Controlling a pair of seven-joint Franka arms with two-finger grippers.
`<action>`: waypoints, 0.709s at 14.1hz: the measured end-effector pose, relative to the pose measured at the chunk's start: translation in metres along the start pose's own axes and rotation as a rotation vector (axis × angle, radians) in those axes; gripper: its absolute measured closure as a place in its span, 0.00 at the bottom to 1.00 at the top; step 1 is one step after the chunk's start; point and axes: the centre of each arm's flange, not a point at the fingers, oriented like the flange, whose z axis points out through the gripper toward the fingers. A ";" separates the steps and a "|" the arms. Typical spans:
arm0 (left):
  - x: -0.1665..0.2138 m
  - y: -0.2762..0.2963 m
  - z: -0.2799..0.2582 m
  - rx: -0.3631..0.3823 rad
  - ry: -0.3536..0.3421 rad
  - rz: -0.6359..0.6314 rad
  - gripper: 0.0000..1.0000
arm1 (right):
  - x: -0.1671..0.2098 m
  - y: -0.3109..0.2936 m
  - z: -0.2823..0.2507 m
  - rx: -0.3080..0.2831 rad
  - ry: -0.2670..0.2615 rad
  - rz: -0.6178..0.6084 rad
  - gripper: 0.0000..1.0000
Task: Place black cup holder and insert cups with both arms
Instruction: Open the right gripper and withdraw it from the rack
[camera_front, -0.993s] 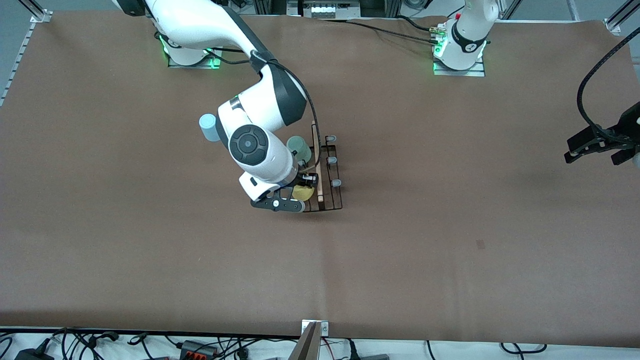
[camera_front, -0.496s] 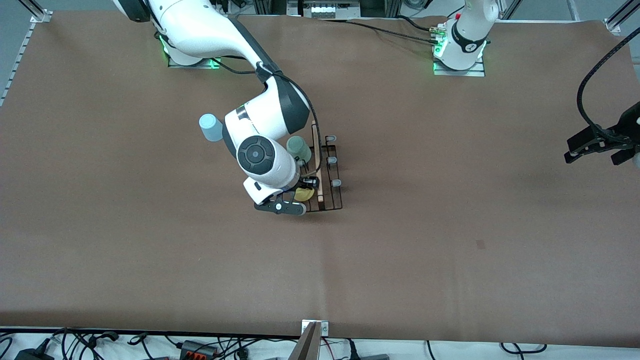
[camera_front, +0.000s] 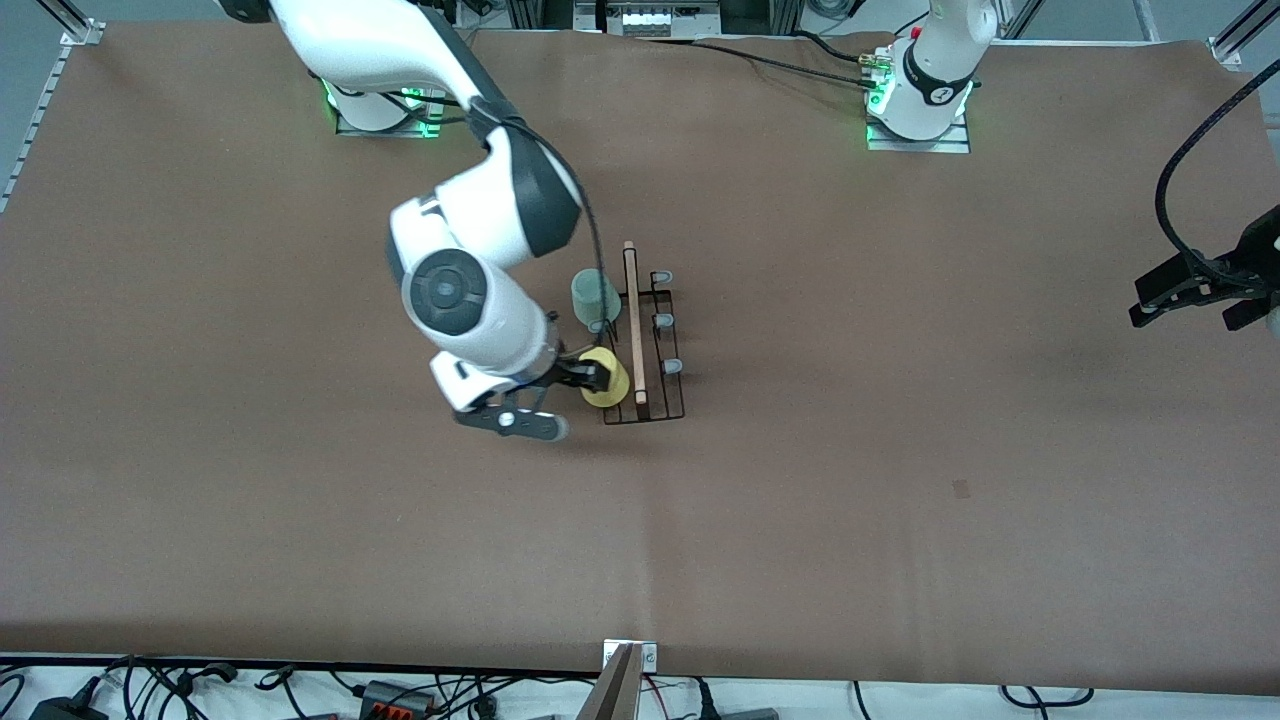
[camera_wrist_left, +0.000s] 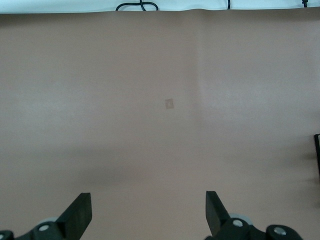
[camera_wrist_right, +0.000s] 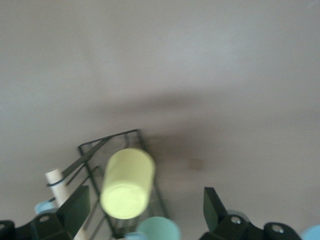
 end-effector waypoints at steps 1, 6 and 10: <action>0.000 0.000 0.000 0.000 0.000 0.000 0.00 | 0.010 0.022 -0.020 -0.019 0.009 -0.020 0.00; 0.000 -0.001 0.000 0.000 -0.001 -0.001 0.00 | 0.045 0.119 -0.098 -0.042 0.039 -0.055 0.00; 0.000 -0.001 0.000 0.000 -0.001 -0.001 0.00 | 0.064 0.184 -0.139 -0.018 0.077 0.003 0.00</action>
